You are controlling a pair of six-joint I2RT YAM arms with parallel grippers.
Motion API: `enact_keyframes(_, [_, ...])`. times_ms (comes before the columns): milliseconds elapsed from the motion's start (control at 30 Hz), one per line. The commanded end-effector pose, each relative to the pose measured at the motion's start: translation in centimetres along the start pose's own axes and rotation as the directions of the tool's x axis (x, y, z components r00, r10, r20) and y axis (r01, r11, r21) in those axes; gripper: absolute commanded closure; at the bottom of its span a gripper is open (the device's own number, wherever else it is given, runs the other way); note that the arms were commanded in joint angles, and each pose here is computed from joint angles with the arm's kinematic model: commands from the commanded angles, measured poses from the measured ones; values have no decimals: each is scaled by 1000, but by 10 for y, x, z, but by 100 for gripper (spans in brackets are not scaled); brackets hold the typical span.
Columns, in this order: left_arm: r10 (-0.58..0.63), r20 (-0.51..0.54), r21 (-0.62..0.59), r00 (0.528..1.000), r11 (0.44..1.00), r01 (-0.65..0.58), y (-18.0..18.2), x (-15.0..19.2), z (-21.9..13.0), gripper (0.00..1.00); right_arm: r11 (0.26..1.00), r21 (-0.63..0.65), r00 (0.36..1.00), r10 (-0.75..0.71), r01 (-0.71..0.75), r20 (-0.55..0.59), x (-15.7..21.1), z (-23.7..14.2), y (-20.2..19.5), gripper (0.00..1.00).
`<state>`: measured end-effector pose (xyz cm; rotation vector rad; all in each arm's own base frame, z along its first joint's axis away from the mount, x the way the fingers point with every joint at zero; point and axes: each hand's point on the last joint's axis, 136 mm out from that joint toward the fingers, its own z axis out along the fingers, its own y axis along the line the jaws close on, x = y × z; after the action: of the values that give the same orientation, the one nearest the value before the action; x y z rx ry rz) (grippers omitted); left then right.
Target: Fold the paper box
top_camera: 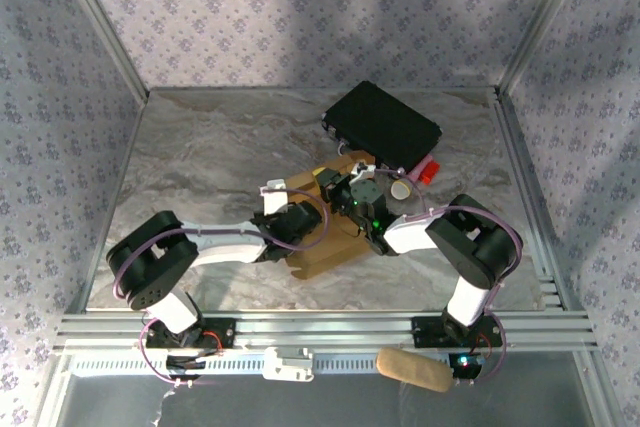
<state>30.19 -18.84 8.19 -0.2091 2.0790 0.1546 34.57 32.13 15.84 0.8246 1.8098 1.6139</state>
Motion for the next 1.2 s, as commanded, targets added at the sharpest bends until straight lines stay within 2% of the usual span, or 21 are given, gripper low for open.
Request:
enact_keyframes(0, [-23,33,-53,999,998,25,8,-16,-3,100,992,124,999,0,4,-35,10,-6,-30,100])
enact_keyframes(133, [-15,37,-102,999,995,19,18,-16,-4,100,992,124,1000,-1,4,-25,8,-9,-26,100])
enact_keyframes(200, [-11,38,-101,999,995,15,19,-17,-5,100,992,127,1000,-4,7,-21,7,-11,-23,87])
enact_keyframes(267, [-1,39,-97,999,995,4,19,-18,-6,100,993,117,999,-29,31,-15,5,-16,-15,67])
enact_keyframes(367, [22,44,-77,999,997,-19,18,-22,-8,100,990,116,996,-87,86,7,0,-28,4,43])
enact_keyframes(467, [49,52,-62,997,997,-46,19,-32,-12,100,982,127,988,-148,140,49,-12,-48,29,26])
enact_keyframes(533, [70,50,-32,996,997,-68,19,-39,-14,100,975,136,979,-187,175,80,-23,-64,45,20])
enact_keyframes(633, [67,50,4,997,998,-67,27,-55,-17,100,964,160,968,-228,210,103,-42,-87,67,19])
enact_keyframes(800, [39,24,104,999,994,-41,32,-83,-22,100,937,204,942,-312,284,121,-67,-112,102,23])
enact_keyframes(933, [51,9,170,999,984,-51,27,-104,-29,100,908,234,924,-374,348,77,-79,-103,133,27])
enact_keyframes(1033, [59,-9,173,998,983,-57,25,-113,-33,100,900,234,922,-386,368,33,-79,-87,150,28])
enact_keyframes(1167, [46,-32,174,998,984,-40,26,-119,-35,100,886,304,933,-360,350,-25,-76,-71,136,32])
